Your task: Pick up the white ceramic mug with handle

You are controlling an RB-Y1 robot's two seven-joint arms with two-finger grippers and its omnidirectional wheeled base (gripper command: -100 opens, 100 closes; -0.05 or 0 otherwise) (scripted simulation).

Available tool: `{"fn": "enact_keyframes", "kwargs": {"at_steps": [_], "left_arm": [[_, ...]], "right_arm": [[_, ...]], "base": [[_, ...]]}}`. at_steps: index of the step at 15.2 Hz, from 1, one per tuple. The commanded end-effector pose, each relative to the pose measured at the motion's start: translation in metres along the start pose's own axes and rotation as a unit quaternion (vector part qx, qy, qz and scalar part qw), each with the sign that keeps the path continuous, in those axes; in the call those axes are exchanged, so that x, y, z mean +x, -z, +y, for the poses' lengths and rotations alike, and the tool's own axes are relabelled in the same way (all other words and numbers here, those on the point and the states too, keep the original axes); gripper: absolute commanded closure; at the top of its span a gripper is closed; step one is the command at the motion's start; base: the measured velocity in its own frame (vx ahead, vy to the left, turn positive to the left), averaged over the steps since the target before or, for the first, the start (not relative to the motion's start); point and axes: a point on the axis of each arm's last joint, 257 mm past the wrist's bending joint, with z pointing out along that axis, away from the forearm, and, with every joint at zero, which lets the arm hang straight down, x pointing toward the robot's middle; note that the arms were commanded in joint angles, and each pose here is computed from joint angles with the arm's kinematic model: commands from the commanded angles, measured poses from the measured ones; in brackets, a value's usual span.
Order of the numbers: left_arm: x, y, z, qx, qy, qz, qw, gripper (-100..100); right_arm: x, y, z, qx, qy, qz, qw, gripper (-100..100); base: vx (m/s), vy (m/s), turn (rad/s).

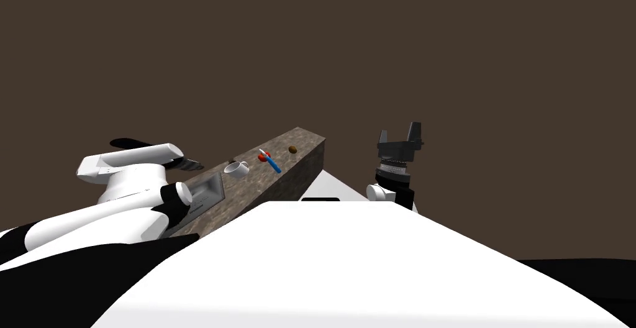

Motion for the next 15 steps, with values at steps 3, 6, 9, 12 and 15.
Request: {"fn": "enact_keyframes", "kwargs": {"at_steps": [3,6,9,12,15], "left_arm": [[-0.019,0.003,0.011,-0.05,0.054,-0.023,0.997,-100],[-0.031,0.004,0.025,-0.086,0.083,-0.038,0.9921,-100],[-0.041,0.007,0.042,-0.124,0.11,-0.054,0.9847,-100],[-0.046,0.007,0.05,-0.137,0.111,-0.062,0.9824,-100],[-0.057,0.014,0.078,-0.195,0.155,-0.081,0.9652,-100]], "right_arm": [[0.0,0.0,0.0,0.0,0.0,0.0,1.0,0],[0.0,0.0,0.0,0.0,0.0,0.0,1.0,0],[0.0,0.0,0.0,0.0,0.0,0.0,1.0,0],[0.0,0.0,0.0,0.0,0.0,0.0,1.0,0],[0.0,0.0,0.0,0.0,0.0,0.0,1.0,0]], "base": [[-0.016,0.013,-0.178],[-0.016,0.02,-0.157],[-0.015,0.026,-0.152],[-0.014,0.026,-0.078],[-0.015,0.037,-0.162]]}}
